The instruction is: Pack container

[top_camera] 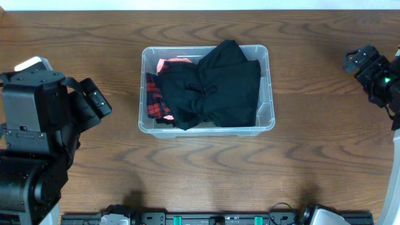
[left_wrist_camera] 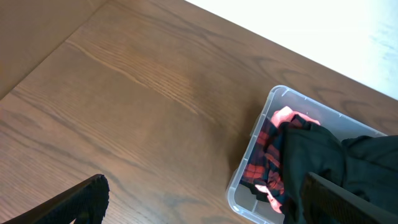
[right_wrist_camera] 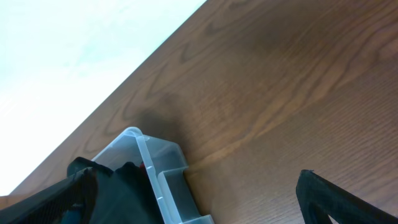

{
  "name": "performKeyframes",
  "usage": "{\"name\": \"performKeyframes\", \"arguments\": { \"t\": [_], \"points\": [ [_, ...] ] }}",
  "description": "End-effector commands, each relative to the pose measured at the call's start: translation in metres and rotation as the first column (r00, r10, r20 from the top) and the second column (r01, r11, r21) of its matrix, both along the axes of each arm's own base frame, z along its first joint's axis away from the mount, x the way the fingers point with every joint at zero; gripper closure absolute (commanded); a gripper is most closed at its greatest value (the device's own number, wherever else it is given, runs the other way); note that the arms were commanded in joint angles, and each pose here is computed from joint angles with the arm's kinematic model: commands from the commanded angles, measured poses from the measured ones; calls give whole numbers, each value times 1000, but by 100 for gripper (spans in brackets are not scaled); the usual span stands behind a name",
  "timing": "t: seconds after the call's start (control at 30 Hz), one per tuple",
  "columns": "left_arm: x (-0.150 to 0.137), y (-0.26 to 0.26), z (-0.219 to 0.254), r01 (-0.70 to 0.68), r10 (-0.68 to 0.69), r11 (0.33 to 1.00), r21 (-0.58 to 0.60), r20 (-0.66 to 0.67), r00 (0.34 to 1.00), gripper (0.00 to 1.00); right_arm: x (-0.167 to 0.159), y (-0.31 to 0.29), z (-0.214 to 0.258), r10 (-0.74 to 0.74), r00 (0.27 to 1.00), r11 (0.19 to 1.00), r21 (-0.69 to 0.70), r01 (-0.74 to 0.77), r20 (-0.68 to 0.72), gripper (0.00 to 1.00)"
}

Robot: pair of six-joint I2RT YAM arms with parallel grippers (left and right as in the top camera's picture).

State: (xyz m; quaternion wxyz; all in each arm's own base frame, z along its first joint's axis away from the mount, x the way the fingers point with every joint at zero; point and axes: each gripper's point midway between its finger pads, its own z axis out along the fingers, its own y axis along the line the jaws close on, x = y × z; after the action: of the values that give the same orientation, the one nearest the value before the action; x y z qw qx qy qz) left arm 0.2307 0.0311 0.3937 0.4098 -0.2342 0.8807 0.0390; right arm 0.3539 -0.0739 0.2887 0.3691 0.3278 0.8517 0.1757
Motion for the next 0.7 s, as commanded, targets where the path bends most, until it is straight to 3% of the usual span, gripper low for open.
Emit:
{"name": "performKeyframes", "arguments": {
  "t": [0.0, 0.43, 0.67],
  "points": [
    [1, 3, -2, -4, 5, 1000, 16, -13, 1000, 2, -1, -3, 1, -4, 1000, 1000, -5, 4, 2, 1],
    [2, 3, -3, -4, 5, 1000, 17, -16, 1000, 2, -2, 3, 4, 11, 1000, 1000, -9, -11, 12, 1],
    [2, 3, -3, -4, 5, 1000, 17, -16, 1000, 2, -22, 57, 38, 168, 981, 983, -96, -159, 96, 1]
  ]
}}
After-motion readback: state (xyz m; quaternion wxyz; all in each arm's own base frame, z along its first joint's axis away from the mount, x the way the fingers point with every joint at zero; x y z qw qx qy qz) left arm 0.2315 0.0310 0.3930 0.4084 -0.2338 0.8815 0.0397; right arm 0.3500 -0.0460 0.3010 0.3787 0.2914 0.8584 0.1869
